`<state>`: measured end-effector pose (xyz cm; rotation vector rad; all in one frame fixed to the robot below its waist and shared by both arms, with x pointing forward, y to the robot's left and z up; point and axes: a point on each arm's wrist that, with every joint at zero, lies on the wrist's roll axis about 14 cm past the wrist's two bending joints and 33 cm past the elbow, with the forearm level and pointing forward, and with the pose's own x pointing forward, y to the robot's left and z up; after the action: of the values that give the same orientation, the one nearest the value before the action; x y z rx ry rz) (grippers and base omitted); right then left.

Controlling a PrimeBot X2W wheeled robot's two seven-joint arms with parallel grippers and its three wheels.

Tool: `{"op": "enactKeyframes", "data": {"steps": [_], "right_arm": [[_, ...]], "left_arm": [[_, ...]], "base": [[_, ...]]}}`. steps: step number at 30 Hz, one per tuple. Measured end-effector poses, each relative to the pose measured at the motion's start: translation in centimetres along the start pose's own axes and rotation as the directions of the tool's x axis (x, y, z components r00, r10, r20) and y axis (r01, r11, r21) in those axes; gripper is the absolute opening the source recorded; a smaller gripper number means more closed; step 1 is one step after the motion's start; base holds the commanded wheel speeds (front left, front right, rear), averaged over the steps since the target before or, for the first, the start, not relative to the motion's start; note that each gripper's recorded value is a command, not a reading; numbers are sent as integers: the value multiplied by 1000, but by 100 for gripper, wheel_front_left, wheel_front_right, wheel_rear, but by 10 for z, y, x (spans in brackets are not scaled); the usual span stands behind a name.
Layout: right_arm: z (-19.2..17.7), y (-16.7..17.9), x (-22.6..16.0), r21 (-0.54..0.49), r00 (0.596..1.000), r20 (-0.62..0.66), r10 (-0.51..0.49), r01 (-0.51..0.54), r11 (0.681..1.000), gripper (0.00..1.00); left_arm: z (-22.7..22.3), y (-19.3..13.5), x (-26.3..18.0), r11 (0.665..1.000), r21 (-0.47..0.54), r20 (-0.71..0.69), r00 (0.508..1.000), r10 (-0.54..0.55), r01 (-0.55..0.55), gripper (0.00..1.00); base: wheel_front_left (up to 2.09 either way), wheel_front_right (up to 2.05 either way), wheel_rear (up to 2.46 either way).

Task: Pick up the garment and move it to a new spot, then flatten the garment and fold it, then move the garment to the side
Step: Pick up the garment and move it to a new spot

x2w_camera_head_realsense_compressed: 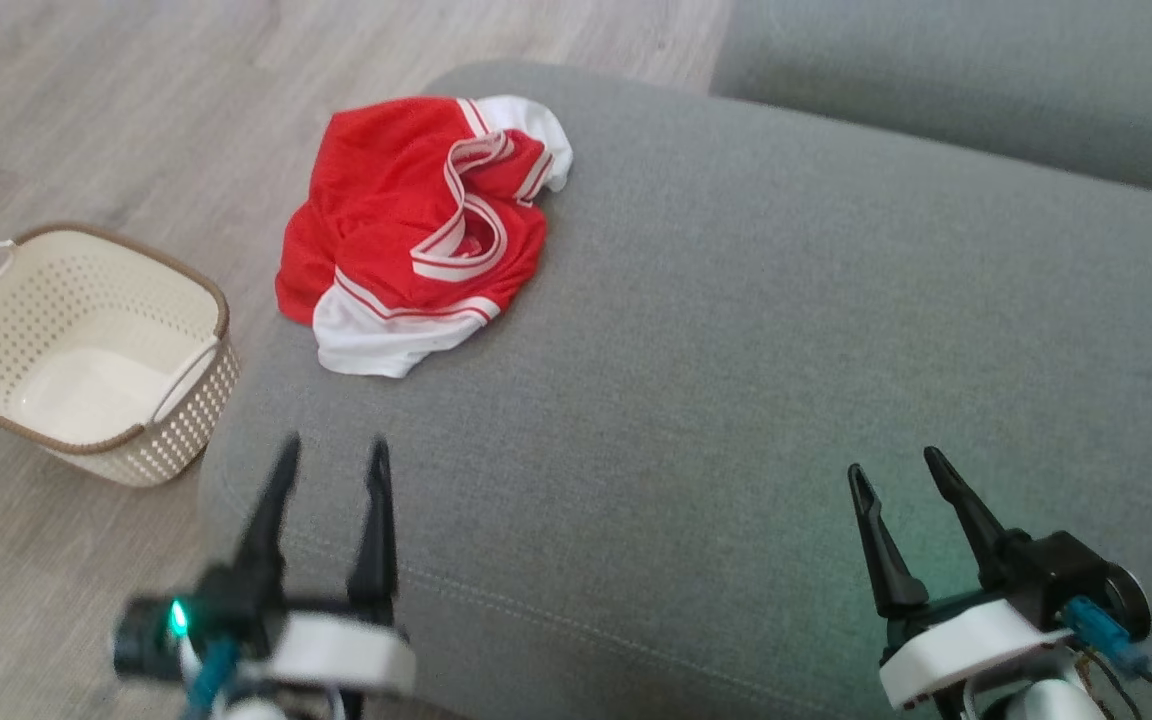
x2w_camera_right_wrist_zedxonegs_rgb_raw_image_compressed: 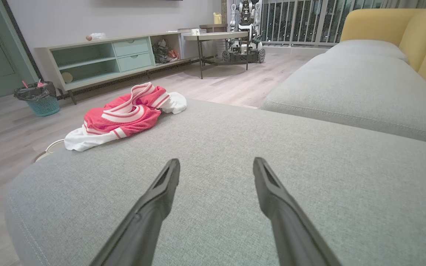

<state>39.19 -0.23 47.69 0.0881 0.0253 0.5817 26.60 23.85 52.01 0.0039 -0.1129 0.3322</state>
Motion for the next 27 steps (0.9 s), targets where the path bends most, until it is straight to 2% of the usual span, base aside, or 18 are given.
{"op": "enactKeyframes", "data": {"steps": [7, 11, 14, 17, 23, 27], "right_arm": [[-17, -13, 12, -28, 999, -33, -14, 13, 1000, 100], [-20, -22, 23, -39, 999, -28, -25, 24, 999, 100], [-27, -34, 32, -52, 999, -33, -43, 41, 998, 100], [-36, -53, 39, -68, 997, -41, -67, 64, 996, 100], [-60, -87, 50, -110, 993, -72, -92, 84, 990, 100], [-75, -102, 57, -126, 991, -89, -98, 87, 988, 100]], "left_arm": [[59, 5, 89, 996, 65, 184, 980, -80, 69, 100], [57, 9, 127, 995, 67, 172, 981, -88, 78, 100], [27, 12, 160, 993, 51, 41, 994, -106, 104, 100], [-6, 1, 189, 988, 12, -116, 982, -149, 152, 100], [-68, -21, 230, 981, -59, -367, 910, -193, 184, 100], [-118, -27, 232, 981, -74, -510, 839, -191, 178, 100]], "base": [[0, 0, 0], [0, 0, 0], [0, 0, 0], [0, 0, 0], [0, 0, 0], [0, 0, 0]]}}
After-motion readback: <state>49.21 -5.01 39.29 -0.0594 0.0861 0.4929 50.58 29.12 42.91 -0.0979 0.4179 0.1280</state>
